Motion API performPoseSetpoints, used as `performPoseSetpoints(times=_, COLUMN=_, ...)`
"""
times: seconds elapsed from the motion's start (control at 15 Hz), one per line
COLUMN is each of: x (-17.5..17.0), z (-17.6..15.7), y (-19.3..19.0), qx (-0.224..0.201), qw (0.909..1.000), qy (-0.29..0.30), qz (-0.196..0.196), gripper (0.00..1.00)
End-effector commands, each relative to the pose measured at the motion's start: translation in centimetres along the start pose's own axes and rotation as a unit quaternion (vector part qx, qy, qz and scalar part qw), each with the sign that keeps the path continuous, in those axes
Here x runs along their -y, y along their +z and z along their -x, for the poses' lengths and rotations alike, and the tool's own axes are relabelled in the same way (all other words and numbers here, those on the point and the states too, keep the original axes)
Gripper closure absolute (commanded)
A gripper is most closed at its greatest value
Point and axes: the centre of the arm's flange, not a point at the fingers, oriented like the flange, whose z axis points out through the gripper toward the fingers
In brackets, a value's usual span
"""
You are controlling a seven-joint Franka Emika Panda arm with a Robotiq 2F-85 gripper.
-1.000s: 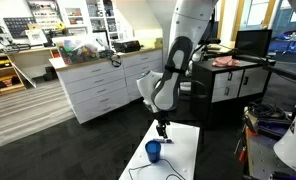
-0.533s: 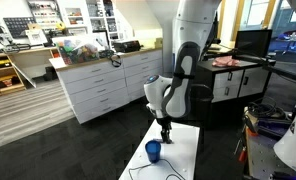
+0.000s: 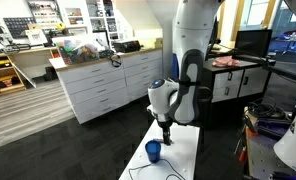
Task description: Place the orange sharpie in the cup
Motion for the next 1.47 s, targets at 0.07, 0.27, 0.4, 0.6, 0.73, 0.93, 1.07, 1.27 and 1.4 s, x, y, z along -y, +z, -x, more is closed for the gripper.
performPoseSetpoints(times=0.07, x=0.5, z=1.1, y=0.9, qx=-0.026, qw=0.9993, qy=-0.017, qz=0.018, gripper=0.0)
performPoseSetpoints(times=0.27, x=0.7, z=1.1, y=1.6, qx=-0.038, qw=0.999, qy=-0.016, qz=0.013, gripper=0.0)
performPoseSetpoints(times=0.4, x=0.9, z=1.2, y=2.0, qx=-0.045, qw=0.9988, qy=-0.015, qz=0.01, gripper=0.0)
performPoseSetpoints(times=0.6, x=0.9, z=1.4, y=2.2, qx=-0.051, qw=0.9986, qy=-0.012, qz=0.007, gripper=0.0)
performPoseSetpoints(times=0.73, x=0.9, z=1.5, y=2.5, qx=-0.052, qw=0.9986, qy=-0.01, qz=0.006, gripper=0.0)
performPoseSetpoints(times=0.93, x=0.8, z=1.6, y=2.5, qx=-0.054, qw=0.9985, qy=-0.007, qz=0.004, gripper=0.27)
performPoseSetpoints(times=1.07, x=0.7, z=1.7, y=2.5, qx=-0.056, qw=0.9984, qy=-0.001, qz=0.0, gripper=0.4)
performPoseSetpoints(times=1.27, x=0.5, z=1.9, y=2.5, qx=-0.062, qw=0.998, qy=0.005, qz=-0.007, gripper=0.58)
performPoseSetpoints(times=1.4, x=0.5, z=2.1, y=2.5, qx=-0.07, qw=0.9975, qy=0.007, qz=-0.009, gripper=0.72)
